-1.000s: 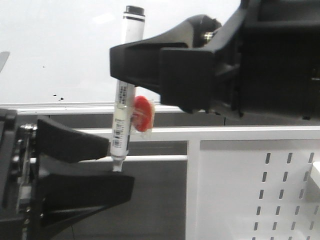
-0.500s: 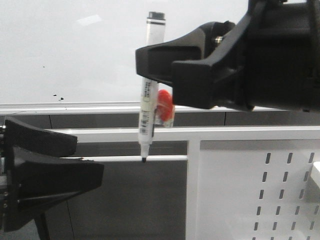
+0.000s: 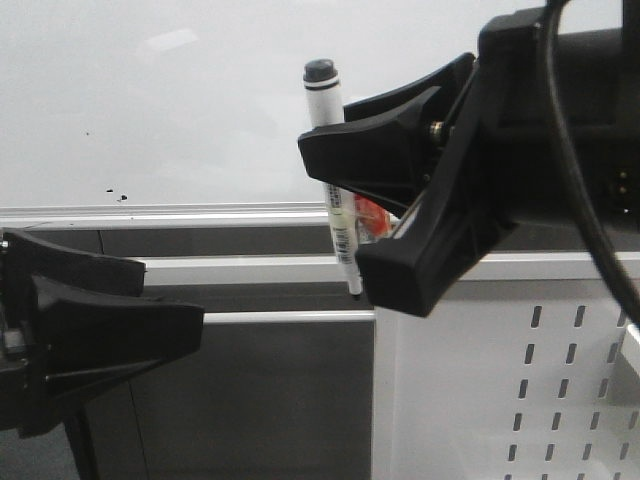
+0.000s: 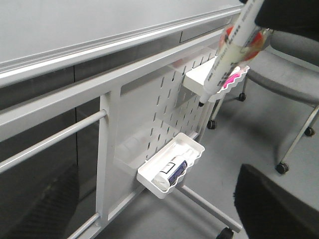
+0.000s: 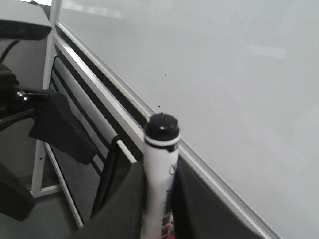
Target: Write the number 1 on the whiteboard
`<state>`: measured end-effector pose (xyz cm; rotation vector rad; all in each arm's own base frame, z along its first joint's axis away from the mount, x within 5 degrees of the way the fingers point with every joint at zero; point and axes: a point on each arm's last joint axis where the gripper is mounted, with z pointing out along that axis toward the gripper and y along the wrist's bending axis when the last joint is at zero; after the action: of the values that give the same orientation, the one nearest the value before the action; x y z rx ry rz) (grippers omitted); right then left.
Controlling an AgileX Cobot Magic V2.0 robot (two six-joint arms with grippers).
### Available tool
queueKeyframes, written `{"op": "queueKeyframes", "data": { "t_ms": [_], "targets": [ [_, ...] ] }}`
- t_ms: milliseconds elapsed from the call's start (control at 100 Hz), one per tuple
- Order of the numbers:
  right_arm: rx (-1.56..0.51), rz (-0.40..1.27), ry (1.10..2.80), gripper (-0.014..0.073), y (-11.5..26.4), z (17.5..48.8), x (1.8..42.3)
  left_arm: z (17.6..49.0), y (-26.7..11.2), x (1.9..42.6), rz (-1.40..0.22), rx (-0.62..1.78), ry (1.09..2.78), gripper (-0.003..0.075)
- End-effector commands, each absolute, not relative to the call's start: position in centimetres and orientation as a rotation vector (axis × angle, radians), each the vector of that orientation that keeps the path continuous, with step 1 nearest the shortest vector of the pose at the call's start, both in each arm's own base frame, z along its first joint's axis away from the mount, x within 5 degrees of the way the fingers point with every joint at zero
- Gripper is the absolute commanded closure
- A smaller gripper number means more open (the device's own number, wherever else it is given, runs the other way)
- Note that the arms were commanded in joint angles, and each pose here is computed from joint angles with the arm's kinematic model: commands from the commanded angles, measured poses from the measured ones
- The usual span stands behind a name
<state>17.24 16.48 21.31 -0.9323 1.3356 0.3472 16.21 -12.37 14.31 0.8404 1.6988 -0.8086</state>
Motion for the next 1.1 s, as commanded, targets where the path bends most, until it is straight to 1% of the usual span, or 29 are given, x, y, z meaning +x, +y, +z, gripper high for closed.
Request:
{"op": "queueKeyframes", "data": {
  "t_ms": [0,180,290,420,520,750,940,1090],
  "targets": [
    [-0.867,0.311,1.214,0.0664,16.5,23.4,17.7,16.9,-12.6,16.5,-0.892,0.735,1.475,0.0136],
    [-0.87,0.285,1.203,0.0664,17.3,24.3,18.7,17.0,-12.5,16.5,-0.886,0.724,1.477,0.0136],
    [-0.871,0.278,1.215,0.0664,17.8,24.2,19.6,17.0,-12.5,16.6,-0.883,0.718,1.479,0.0136],
    [-0.85,0.242,1.24,0.0664,17.4,23.7,21.0,17.0,-12.5,16.6,-0.88,0.711,1.481,0.0136],
    [-0.815,0.226,1.224,0.0664,16.9,23.7,21.6,17.0,-12.5,16.6,-0.879,0.709,1.481,0.0136],
    [-0.775,0.218,1.16,0.0664,16.6,24.3,21.7,17.0,-12.4,16.7,-0.875,0.701,1.482,0.0136],
    [-0.894,0.139,1.015,0.0664,17.5,25.4,21.7,17.0,-12.4,16.7,-0.874,0.699,1.483,0.0136],
    [-0.895,0.128,0.955,0.0664,17.9,26.3,22.0,16.9,-12.4,16.6,-0.874,0.699,1.487,0.0136]
  ]
}}
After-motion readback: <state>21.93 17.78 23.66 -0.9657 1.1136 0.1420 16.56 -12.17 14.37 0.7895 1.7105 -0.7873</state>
